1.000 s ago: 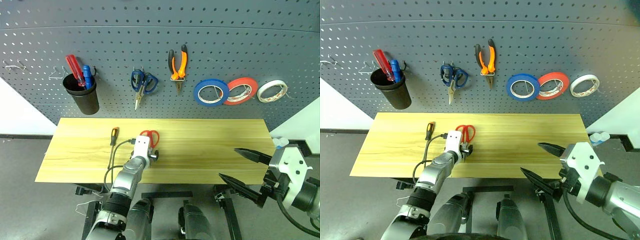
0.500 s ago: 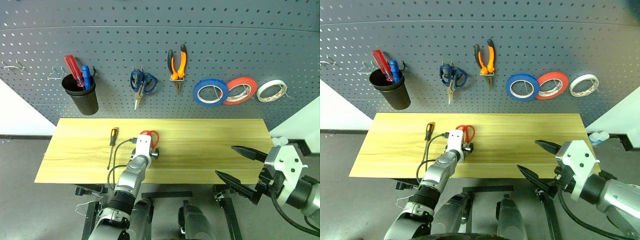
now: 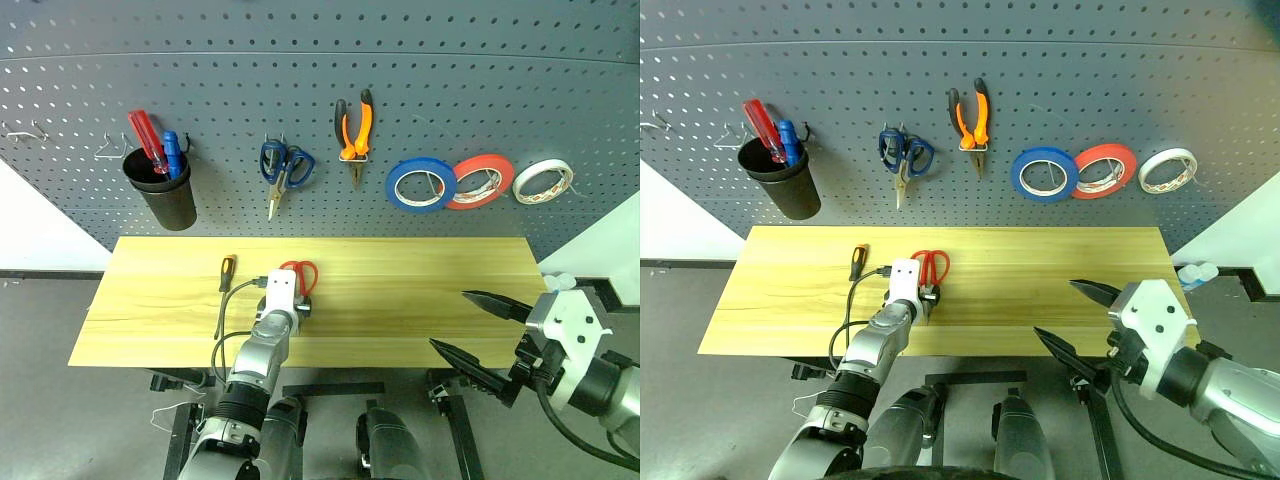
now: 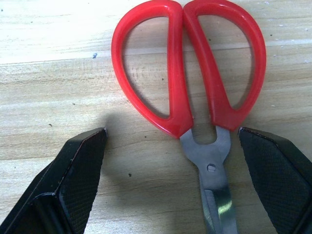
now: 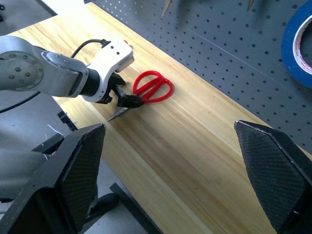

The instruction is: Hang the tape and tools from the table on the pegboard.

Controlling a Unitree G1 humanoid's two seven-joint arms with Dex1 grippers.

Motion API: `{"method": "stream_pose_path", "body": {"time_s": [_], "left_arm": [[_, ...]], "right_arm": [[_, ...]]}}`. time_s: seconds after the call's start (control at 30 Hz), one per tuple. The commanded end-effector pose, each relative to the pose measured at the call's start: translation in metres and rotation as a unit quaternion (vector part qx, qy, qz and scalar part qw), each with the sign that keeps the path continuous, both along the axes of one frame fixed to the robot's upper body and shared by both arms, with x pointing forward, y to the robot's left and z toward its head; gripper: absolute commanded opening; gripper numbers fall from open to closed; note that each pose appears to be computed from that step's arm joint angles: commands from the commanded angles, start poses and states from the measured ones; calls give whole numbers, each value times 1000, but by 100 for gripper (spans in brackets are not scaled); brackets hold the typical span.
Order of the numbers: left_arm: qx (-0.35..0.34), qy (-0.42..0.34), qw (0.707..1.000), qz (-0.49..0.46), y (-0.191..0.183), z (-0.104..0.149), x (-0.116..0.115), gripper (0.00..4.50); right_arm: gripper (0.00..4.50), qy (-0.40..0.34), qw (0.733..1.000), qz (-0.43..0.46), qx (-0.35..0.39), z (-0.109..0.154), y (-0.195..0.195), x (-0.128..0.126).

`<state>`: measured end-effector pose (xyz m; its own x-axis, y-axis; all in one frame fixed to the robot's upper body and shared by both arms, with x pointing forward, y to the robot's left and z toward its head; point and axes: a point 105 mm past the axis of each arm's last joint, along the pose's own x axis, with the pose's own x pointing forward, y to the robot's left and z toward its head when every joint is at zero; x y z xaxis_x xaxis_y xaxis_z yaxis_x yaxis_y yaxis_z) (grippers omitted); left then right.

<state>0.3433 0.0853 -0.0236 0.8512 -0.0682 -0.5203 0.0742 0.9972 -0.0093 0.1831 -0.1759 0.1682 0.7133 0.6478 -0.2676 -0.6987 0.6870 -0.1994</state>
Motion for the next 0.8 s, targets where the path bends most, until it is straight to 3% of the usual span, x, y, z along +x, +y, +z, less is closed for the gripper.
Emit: {"method": "stream_pose_path", "body": {"time_s": [0.03,0.67,0.8], "left_arm": [[-2,52,999,2,-4,-25,-18,450],[29,76,997,-19,-12,-37,-29,450],[31,76,996,-22,-13,-38,-29,366]], "right_arm": [[445,-21,1000,13,-8,7,7,-2],[445,-32,999,4,-12,9,10,-1],[450,-35,999,0,-13,10,9,0]]}}
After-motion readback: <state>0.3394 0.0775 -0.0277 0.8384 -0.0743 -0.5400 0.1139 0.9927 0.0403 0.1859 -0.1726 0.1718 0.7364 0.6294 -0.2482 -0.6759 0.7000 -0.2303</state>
